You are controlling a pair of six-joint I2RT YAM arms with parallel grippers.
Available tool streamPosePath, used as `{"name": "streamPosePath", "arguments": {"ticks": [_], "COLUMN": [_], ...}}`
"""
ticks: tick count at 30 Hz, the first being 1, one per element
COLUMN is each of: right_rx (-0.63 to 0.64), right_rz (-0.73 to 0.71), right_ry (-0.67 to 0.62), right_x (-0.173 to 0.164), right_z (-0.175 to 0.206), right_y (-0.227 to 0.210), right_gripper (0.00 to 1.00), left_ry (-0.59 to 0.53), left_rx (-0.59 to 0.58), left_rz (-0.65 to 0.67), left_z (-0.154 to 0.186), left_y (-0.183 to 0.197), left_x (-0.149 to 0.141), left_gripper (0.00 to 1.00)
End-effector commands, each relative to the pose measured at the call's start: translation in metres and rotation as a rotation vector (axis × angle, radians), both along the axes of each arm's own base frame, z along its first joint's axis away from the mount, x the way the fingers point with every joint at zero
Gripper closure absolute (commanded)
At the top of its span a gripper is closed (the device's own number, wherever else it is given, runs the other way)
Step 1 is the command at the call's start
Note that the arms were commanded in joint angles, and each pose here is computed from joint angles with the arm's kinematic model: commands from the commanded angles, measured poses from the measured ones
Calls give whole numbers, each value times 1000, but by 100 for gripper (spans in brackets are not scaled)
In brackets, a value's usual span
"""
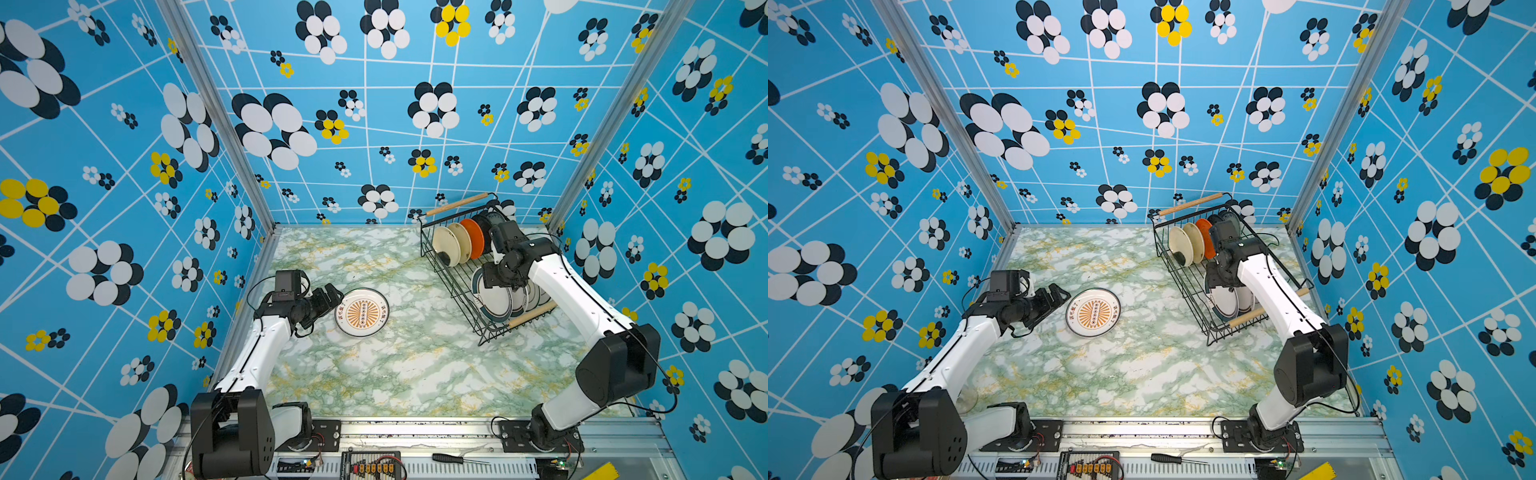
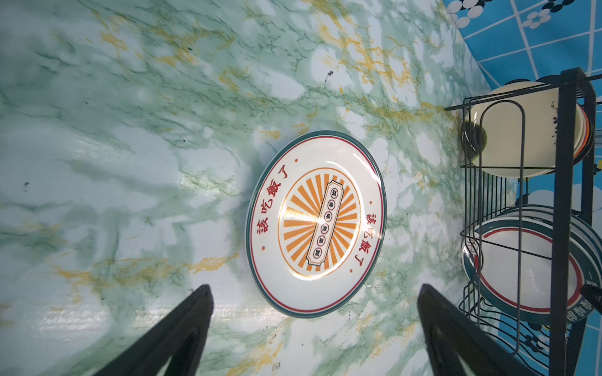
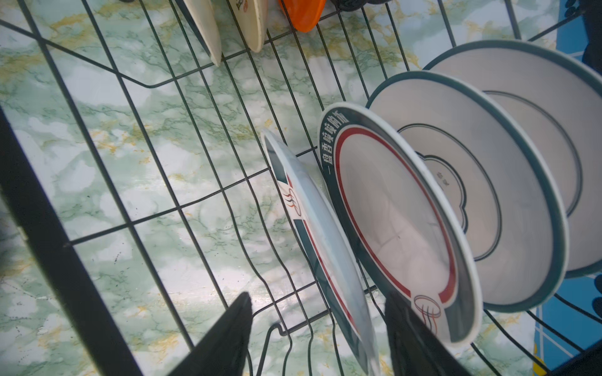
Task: Unload the plates from the dish rack
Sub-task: Pick up the plate from the dish rack.
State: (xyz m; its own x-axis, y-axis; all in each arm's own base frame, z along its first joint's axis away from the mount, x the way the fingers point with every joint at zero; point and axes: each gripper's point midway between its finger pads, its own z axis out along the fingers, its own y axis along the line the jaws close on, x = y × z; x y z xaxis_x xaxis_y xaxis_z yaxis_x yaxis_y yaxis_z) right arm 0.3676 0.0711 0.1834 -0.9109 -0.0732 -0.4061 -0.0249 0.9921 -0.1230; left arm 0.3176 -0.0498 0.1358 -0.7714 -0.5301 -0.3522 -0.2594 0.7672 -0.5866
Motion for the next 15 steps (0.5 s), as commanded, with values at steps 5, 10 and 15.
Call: {"name": "streamPosePath", "arguments": {"ticks": [5,10,15], "right_rx": [12,17,19], "right_rz": [5,2,-1], "right_ry": [42,63,73], "right_x": [1,-1,-3], "right_z": [-25,-36,-44], "right_y": [0,-1,-2], "right_gripper": [44,50,59], "left_ry": [17,50,77], "left_rx": [80,240,304], "left_rz": [9,49,42], "left_z": [12,12,11], "left_y": [-6,-9,-17], "left_x": [-10,-13,-11], "left_gripper": [1,1,1]}}
